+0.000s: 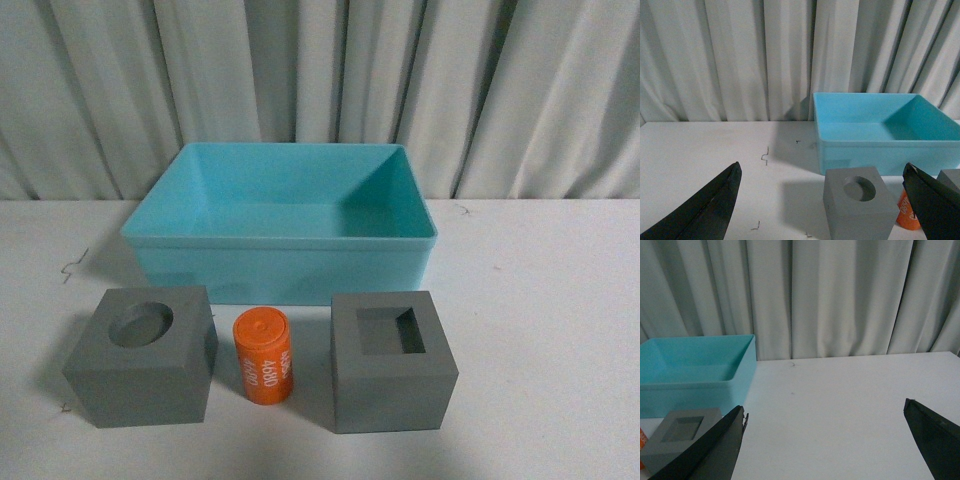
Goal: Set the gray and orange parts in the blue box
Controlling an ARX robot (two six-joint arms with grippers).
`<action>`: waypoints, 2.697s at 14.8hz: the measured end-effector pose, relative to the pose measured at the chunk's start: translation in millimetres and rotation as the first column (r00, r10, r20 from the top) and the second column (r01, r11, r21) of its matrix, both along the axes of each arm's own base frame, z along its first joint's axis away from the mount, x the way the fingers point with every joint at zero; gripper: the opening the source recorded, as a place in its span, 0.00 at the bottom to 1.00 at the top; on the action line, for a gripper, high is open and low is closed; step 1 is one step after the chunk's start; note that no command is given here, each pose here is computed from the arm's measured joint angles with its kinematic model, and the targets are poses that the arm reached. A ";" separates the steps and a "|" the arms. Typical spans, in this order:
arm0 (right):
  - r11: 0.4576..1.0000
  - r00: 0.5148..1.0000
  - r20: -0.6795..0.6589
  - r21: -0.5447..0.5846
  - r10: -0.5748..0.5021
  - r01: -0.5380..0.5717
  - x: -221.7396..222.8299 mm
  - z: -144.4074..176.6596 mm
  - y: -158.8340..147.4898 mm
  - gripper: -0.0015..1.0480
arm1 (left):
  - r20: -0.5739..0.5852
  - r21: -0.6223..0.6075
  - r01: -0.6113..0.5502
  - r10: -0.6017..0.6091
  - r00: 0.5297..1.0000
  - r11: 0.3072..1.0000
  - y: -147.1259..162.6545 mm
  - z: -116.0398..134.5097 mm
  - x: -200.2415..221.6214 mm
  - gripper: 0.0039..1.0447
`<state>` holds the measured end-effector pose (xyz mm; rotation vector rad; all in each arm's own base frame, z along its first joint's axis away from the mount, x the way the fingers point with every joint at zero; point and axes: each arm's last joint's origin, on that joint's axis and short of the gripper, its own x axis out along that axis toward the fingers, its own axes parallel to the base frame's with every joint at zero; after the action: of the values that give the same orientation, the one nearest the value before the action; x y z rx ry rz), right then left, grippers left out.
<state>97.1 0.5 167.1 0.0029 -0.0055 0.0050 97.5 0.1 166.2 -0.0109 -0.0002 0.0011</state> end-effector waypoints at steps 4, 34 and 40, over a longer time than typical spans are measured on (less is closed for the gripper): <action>1.000 1.000 0.000 0.000 0.000 0.000 0.0 0.0 0.0 0.94 | 0.000 0.000 0.000 0.000 1.000 1.000 0.0 0.0 0.0 0.94; 1.000 1.000 0.000 0.000 0.000 0.000 0.0 0.0 0.0 0.94 | 0.000 0.000 0.000 0.000 1.000 1.000 0.0 0.0 0.0 0.94; 1.000 1.000 0.000 0.000 0.000 0.000 0.0 0.0 0.0 0.94 | 0.000 0.000 0.000 0.000 1.000 1.000 0.0 0.0 0.0 0.94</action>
<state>97.1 0.5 167.1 0.0029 -0.0055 0.0050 97.5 0.1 166.3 -0.0109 -0.0006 0.0011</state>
